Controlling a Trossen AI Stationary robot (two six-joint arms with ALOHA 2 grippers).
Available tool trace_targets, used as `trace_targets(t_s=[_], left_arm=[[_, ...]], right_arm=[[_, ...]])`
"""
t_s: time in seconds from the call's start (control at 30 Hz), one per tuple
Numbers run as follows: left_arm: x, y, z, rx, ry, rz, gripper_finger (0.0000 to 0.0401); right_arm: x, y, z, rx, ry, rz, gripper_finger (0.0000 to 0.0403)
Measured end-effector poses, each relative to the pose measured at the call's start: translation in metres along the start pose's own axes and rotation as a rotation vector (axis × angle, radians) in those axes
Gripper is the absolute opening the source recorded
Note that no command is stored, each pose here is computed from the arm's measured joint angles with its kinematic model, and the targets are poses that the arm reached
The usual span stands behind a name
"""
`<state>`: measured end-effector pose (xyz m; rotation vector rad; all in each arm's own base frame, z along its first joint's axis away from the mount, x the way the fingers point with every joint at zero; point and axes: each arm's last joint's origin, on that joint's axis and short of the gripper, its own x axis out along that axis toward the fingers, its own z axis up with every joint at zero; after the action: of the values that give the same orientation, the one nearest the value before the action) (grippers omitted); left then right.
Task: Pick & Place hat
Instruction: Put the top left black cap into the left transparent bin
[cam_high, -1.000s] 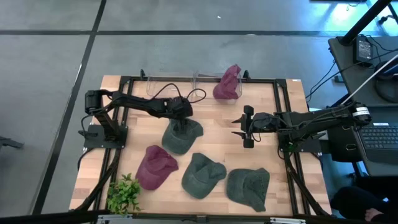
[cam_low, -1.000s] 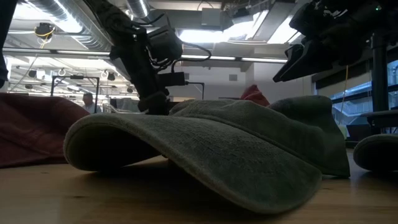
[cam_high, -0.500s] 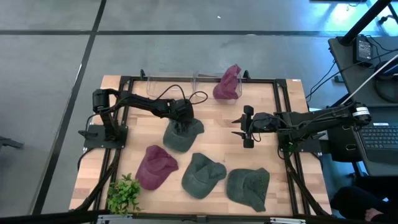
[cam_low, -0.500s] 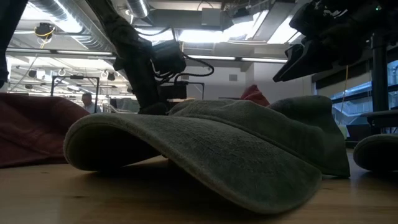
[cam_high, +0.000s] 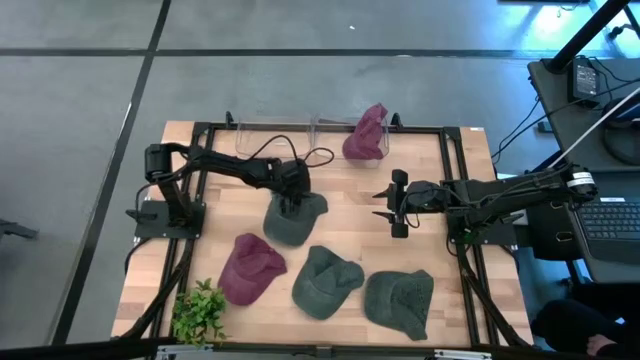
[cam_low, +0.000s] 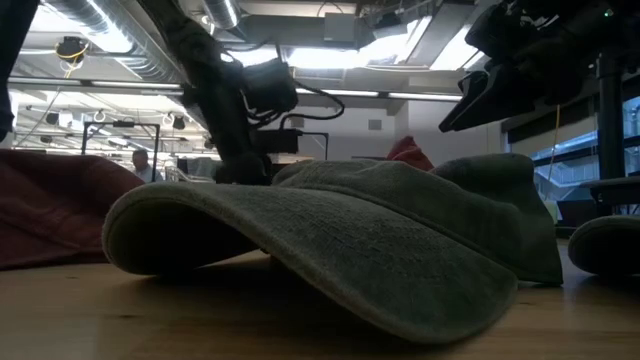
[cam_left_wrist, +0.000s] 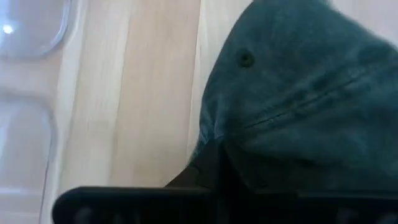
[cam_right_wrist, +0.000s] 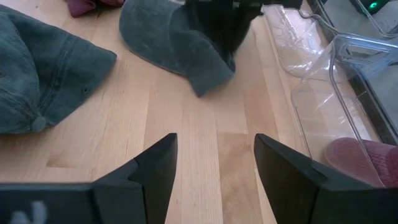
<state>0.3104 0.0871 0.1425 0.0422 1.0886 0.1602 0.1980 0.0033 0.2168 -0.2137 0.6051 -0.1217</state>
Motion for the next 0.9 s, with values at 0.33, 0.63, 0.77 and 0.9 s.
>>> trace_targets(t_s=[0.33,0.63,0.77,0.9], left_arm=[[-0.087,0.010,0.041,-0.222,-0.244,0.015,0.0003],[-0.183,0.026,0.056,-0.405,-0.518,0.209,0.0003],[-0.212,0.042,0.051,-0.495,-0.586,0.429,0.0003],[-0.226,0.062,0.040,-0.595,-0.596,0.626,0.0003]], right_arm=[[0.000,0.000,0.000,0.000,-0.001,0.000,0.0213],[0.000,0.000,0.002,0.007,-0.023,-0.003,0.0213],[0.000,0.000,0.002,0.009,-0.023,0.002,0.0213],[0.000,0.000,0.002,0.009,-0.024,0.007,0.0213]])
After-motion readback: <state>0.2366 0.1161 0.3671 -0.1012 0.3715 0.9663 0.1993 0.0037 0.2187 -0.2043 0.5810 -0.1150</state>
